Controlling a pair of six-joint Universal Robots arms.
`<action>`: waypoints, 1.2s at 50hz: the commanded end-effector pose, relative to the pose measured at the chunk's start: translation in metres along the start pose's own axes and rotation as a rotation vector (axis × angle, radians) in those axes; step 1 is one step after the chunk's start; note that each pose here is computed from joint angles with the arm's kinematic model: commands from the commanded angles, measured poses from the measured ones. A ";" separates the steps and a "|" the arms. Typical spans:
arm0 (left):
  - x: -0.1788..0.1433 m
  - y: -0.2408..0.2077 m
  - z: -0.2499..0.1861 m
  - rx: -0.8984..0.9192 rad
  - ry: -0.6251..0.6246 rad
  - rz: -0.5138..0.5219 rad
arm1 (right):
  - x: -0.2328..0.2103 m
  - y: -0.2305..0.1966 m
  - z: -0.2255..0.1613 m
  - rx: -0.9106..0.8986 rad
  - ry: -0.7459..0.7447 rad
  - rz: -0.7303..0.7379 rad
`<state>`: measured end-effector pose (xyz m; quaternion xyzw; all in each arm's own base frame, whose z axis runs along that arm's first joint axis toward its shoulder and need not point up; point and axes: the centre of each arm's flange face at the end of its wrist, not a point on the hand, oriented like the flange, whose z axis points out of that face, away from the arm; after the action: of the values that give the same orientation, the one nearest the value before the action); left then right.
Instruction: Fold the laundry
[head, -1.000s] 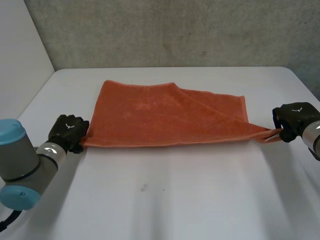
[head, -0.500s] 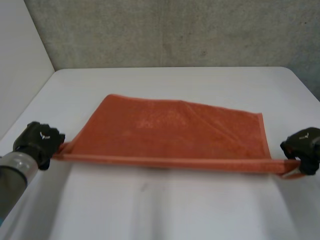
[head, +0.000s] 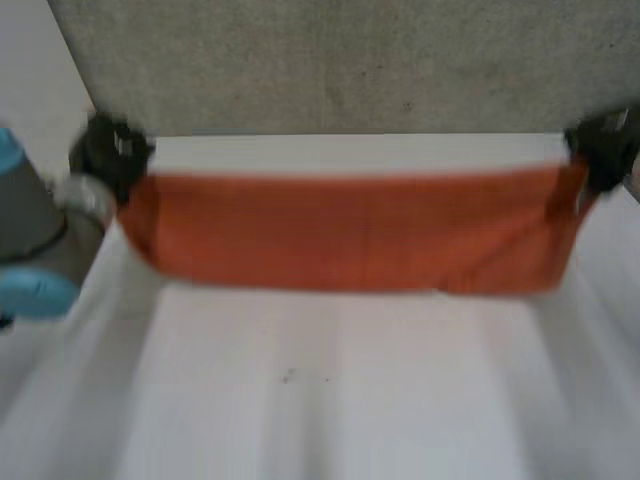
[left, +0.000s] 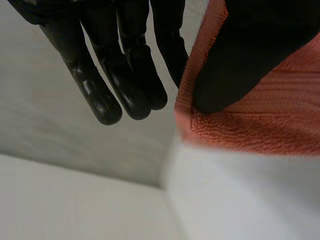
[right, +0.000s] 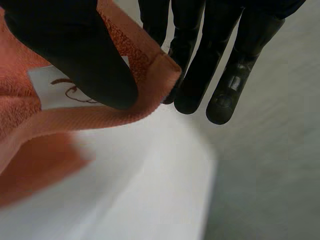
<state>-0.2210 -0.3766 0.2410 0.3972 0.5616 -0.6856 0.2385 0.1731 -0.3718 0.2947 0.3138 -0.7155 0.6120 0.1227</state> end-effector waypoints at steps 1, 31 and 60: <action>-0.150 -0.122 0.004 0.494 -0.502 -0.194 | 0.094 -0.121 -0.031 0.590 0.315 0.259; 0.095 0.070 -0.040 -0.127 0.180 -0.312 | -0.081 0.086 0.014 -0.188 -0.225 0.101; 0.038 0.048 -0.114 -0.292 0.346 -0.084 | -0.039 0.110 -0.051 -0.432 -0.268 -0.204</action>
<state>-0.1653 -0.2380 0.1822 0.4603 0.7441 -0.4631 0.1413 0.1195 -0.2900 0.2035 0.4397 -0.8166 0.3427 0.1497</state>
